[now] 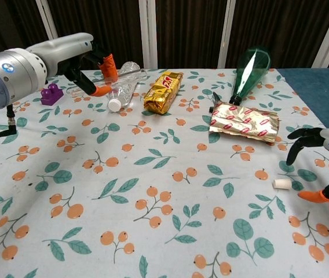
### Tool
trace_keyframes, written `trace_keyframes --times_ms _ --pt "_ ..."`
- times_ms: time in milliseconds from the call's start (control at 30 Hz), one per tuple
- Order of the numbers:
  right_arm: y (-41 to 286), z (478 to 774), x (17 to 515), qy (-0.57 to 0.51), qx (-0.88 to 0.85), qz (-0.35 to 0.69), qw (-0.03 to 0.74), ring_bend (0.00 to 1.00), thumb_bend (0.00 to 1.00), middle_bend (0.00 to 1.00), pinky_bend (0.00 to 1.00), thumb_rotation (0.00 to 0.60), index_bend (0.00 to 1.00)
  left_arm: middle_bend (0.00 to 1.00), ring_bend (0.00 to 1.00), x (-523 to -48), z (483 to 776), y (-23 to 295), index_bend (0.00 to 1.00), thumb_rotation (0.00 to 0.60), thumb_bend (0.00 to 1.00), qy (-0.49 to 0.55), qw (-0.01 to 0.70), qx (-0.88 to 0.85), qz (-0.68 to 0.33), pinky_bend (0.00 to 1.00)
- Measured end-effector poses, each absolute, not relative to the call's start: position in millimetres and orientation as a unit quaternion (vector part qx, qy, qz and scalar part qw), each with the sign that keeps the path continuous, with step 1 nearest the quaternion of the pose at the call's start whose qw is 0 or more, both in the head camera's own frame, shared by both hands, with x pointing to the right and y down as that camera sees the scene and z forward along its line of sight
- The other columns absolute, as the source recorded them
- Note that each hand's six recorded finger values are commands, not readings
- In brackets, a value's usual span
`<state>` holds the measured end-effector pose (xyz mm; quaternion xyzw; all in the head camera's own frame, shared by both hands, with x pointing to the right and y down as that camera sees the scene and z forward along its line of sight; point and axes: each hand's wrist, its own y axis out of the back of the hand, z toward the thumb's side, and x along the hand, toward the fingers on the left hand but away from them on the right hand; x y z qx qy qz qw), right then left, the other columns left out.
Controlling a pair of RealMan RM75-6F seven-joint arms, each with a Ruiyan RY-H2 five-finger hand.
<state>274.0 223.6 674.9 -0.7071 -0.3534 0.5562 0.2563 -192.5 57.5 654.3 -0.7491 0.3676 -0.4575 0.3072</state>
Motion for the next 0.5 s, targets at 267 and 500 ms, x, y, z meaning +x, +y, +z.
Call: trace_keyframes --times_ms 267,500 --pt "222 683 270 -0.352 -0.707 0.551 0.269 0.07 0.25 0.17 0.0 0.6 0.46 0.43 0.04 -195 654 56 0.58 0.6 0.59 0.366 0.31 -0.748 -0.459 0.0" --pt "221 692 269 -0.348 -0.707 0.55 0.279 0.08 0.25 0.17 0.0 0.6 0.47 0.43 0.04 -192 650 50 0.58 0.6 0.59 0.364 0.315 -0.747 -0.458 0.0"
